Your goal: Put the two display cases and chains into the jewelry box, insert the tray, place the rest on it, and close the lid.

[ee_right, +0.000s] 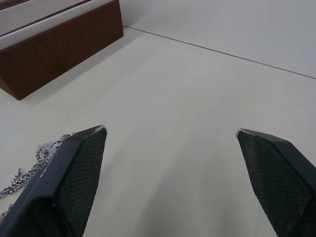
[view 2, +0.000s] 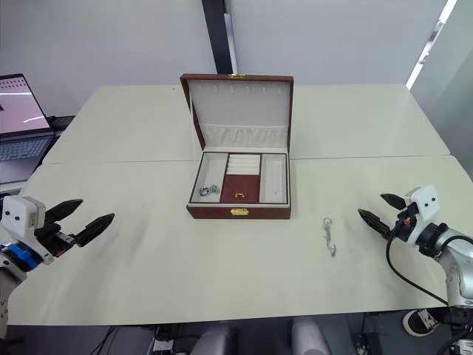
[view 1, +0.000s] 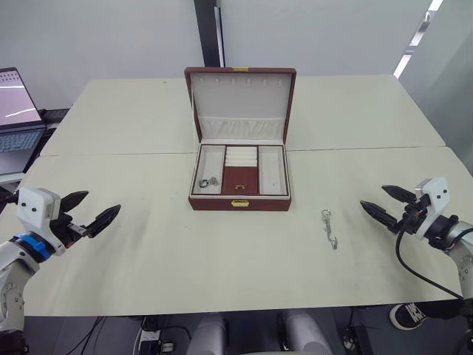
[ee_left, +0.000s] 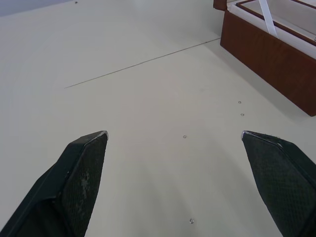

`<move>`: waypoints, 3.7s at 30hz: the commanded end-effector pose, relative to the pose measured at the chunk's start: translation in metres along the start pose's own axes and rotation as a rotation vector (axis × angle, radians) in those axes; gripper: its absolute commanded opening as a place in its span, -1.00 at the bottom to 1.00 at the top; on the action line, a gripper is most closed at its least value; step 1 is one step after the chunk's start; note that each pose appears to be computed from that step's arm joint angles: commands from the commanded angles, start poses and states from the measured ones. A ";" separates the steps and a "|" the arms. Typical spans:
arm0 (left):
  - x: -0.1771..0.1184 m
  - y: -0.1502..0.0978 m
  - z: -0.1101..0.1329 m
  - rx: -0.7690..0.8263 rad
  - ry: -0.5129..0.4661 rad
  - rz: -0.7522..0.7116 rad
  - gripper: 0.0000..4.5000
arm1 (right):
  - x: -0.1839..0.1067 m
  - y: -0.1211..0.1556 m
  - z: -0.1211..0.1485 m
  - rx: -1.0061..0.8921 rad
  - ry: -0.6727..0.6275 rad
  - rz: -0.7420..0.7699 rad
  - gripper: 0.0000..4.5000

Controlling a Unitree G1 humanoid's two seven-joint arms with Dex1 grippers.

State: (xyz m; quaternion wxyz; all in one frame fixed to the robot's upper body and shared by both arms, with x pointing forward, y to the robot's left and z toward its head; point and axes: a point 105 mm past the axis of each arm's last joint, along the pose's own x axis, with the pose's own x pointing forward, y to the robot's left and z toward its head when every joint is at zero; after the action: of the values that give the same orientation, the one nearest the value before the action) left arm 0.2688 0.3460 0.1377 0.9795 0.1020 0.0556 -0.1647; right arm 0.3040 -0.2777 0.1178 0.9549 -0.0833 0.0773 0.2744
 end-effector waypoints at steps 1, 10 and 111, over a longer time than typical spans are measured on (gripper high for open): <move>-0.008 0.012 0.013 0.034 -0.035 0.050 1.00 | -0.002 -0.002 0.011 -0.039 -0.027 -0.009 0.98; -0.008 0.011 0.012 0.034 -0.036 0.046 1.00 | -0.004 -0.002 0.011 -0.041 -0.027 -0.014 0.98; 0.055 -0.221 0.054 0.115 -0.286 -0.762 1.00 | 0.051 0.134 0.089 0.124 -0.346 0.058 -1.00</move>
State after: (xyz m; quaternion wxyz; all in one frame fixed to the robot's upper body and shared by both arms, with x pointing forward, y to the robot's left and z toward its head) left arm 0.2522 0.1112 0.1318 0.8351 0.1022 -0.0359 -0.5394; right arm 0.2868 -0.1263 0.1613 0.9541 0.0269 -0.0404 0.2955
